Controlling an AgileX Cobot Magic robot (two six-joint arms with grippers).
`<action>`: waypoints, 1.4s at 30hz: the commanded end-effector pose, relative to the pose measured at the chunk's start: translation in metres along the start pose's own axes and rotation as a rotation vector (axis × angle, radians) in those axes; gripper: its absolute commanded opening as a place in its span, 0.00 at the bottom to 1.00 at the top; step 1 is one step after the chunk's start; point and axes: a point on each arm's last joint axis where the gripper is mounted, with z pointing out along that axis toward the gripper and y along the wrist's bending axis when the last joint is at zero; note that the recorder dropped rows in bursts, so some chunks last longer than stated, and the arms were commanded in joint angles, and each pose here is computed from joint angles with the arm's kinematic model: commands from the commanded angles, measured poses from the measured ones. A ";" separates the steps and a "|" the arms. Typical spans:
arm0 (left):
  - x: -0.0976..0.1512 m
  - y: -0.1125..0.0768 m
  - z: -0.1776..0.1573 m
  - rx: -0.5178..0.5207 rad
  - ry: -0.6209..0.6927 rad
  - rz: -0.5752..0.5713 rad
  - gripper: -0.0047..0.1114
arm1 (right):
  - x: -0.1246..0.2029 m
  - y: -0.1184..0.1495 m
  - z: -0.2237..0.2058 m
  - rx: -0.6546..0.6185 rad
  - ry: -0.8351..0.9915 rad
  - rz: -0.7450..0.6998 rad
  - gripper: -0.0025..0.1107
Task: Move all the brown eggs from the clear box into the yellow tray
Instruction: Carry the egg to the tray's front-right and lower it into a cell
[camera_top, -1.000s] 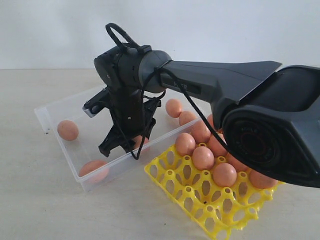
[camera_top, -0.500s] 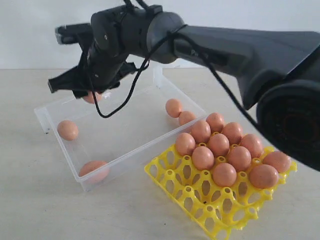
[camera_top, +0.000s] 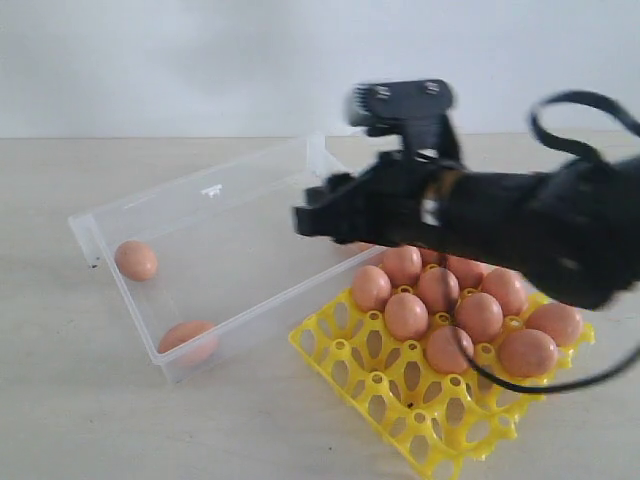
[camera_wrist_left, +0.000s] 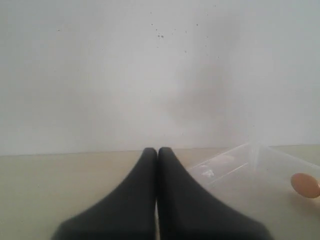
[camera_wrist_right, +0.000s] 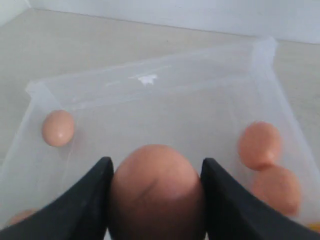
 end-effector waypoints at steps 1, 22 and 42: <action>0.001 0.000 0.000 0.007 0.014 -0.013 0.00 | 0.004 -0.039 -0.061 -0.174 -0.084 0.083 0.02; 0.020 -0.003 -0.003 0.037 0.229 -0.010 0.00 | 0.059 -0.092 -0.114 -0.251 0.266 0.205 0.02; 0.025 -0.004 -0.004 0.044 0.280 -0.010 0.00 | 0.078 -0.090 -0.090 -0.187 0.362 -0.071 0.02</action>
